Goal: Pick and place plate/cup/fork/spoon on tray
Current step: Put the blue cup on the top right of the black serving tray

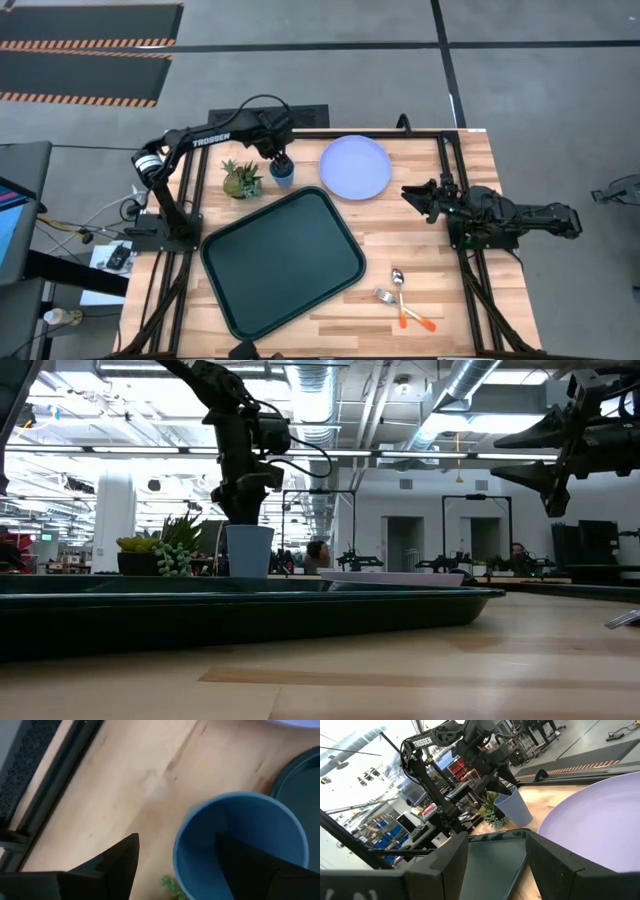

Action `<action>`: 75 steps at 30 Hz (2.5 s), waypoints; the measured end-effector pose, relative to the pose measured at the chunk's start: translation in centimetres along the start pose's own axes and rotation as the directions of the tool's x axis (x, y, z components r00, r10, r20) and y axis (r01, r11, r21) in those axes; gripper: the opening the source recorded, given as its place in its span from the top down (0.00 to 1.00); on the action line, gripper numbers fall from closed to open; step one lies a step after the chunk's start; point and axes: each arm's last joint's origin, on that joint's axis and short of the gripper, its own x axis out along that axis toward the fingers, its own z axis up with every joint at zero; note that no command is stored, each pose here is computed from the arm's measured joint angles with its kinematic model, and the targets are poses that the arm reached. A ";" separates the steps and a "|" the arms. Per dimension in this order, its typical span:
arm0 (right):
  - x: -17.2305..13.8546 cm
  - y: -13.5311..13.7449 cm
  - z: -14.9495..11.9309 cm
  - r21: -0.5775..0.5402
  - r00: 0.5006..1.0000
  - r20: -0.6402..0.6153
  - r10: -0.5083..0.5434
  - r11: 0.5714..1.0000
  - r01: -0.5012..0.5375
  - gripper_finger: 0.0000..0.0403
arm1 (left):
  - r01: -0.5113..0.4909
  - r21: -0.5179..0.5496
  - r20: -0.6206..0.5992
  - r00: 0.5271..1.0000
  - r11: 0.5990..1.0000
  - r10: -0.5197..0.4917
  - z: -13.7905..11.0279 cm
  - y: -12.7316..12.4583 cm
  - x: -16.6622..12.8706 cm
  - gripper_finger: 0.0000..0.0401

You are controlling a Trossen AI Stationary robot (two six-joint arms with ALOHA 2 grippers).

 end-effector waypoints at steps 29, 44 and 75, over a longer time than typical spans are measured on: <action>0.0 0.0 0.0 -0.001 1.000 -0.006 -0.005 1.000 0.005 0.45 | 0.015 -0.004 0.000 1.000 1.000 -0.015 1.3 -2.6 -4.5 1.00; 0.0 0.0 -0.1 -0.001 1.000 -0.006 -0.005 1.000 0.005 0.45 | 0.215 0.087 0.048 0.974 0.973 -0.220 0.1 -12.7 -6.0 1.00; 0.0 0.0 -0.1 -0.001 1.000 -0.007 -0.005 1.000 0.005 0.45 | 0.177 -0.062 0.029 0.984 0.982 -0.176 -0.9 -9.3 -0.2 1.00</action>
